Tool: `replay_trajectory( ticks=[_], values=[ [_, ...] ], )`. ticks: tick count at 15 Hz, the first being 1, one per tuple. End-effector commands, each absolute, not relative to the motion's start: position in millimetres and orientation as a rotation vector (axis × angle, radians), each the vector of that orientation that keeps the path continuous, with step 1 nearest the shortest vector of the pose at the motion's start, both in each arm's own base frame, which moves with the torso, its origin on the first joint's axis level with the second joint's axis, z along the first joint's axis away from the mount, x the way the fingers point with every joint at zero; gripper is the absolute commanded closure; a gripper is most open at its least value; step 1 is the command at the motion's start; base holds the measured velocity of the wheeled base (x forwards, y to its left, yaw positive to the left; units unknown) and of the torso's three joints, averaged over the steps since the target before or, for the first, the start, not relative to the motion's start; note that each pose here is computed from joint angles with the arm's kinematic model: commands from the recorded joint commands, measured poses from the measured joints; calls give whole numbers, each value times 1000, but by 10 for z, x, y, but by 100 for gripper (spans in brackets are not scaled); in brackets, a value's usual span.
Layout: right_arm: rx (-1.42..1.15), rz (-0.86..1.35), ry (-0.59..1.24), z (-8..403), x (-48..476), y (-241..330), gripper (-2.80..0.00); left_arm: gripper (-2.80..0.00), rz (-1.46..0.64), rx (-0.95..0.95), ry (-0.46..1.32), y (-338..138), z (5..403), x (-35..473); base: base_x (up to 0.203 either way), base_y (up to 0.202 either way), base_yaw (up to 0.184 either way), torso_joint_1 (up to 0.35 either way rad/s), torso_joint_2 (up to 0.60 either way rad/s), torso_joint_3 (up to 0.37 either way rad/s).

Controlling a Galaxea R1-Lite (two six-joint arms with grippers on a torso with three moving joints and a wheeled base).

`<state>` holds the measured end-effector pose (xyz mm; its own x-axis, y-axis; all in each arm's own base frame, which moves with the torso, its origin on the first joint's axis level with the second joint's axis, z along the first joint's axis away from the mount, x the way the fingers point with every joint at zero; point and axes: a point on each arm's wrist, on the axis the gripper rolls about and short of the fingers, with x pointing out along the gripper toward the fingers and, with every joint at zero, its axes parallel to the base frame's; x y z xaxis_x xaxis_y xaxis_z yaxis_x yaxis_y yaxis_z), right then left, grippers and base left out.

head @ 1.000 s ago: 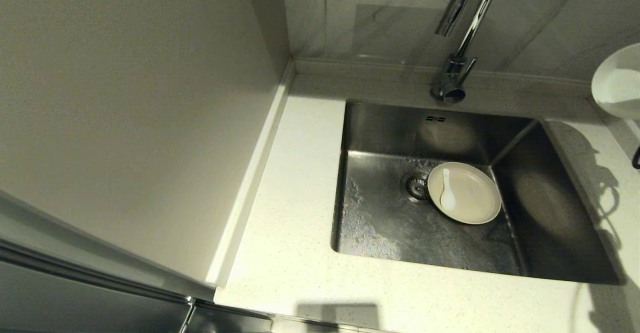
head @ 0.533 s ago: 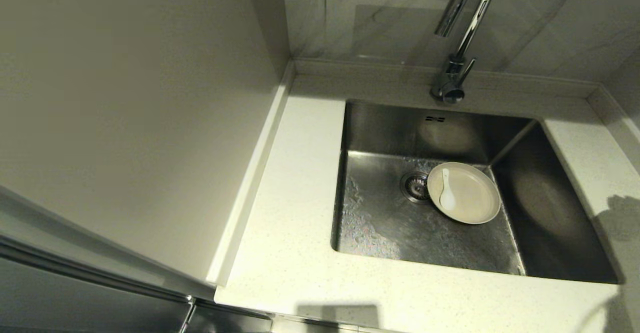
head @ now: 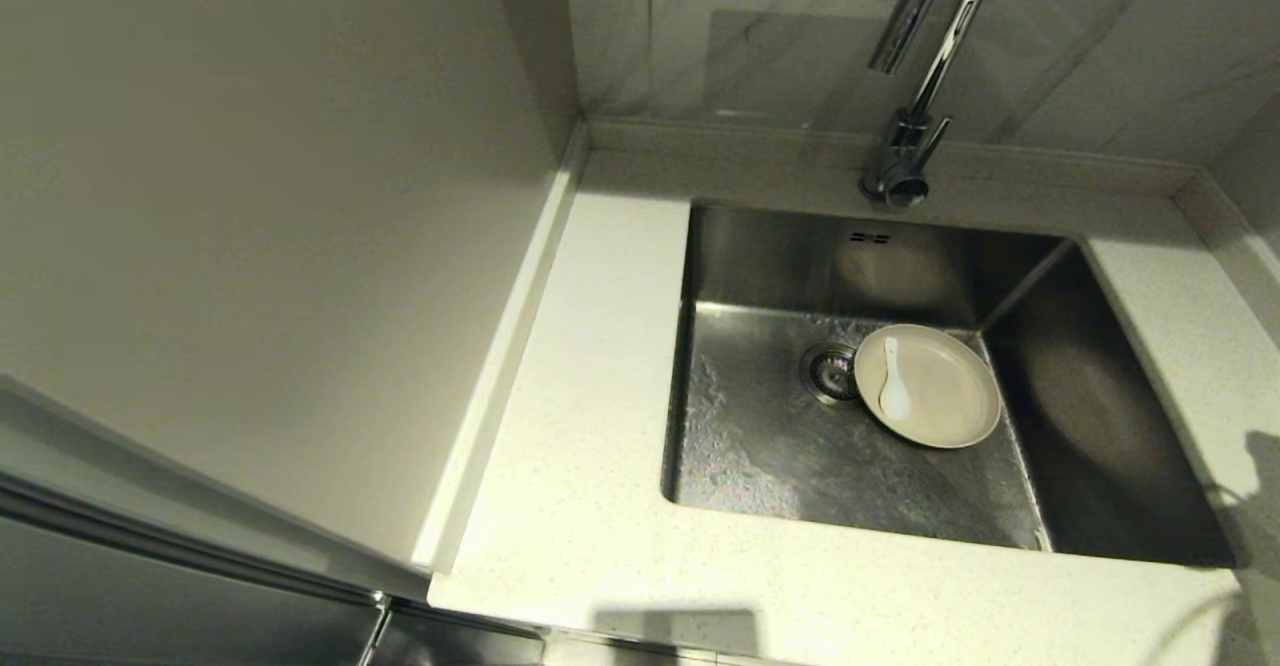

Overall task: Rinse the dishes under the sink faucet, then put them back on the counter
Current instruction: Put a bowl back to the table from the sink

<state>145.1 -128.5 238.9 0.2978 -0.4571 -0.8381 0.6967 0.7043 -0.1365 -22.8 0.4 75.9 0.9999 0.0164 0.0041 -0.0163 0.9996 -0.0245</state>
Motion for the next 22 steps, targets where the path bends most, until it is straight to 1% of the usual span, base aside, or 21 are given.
replay_trajectory(
  ticks=[1, 4, 8, 11, 18, 20, 22],
  values=[
    [258, -782, 965, 2349, 1540, -1350, 0, 0, 17, -25, -8, 4, 759, -230, 0, 0, 0, 0, 0, 0],
    [195, -763, 823, 2317, 1913, -1525, 0, 0, 17, -25, -8, 4, 759, -230, 0, 0, 0, 0, 0, 0],
    [144, -816, 726, 2266, 2358, -1783, 0, 0, 17, -25, -8, 4, 759, -230, 0, 0, 0, 0, 0, 0],
    [134, -805, 701, 2277, 2566, -1850, 0, 0, 17, -25, -8, 4, 759, -230, 0, 0, 0, 0, 0, 0],
    [87, -694, 658, 2345, 3017, -1650, 0, 0, 17, -25, -8, 4, 759, -230, 0, 0, 0, 0, 0, 0],
    [134, -713, 639, 2336, 3100, -1642, 0, 0, 17, -25, -8, 4, 759, -230, 0, 0, 0, 0, 0, 0],
    [122, -761, 648, 2301, 3138, -1671, 0, 0, 17, -25, -8, 4, 759, -230, 0, 0, 0, 0, 0, 0]
  ],
)
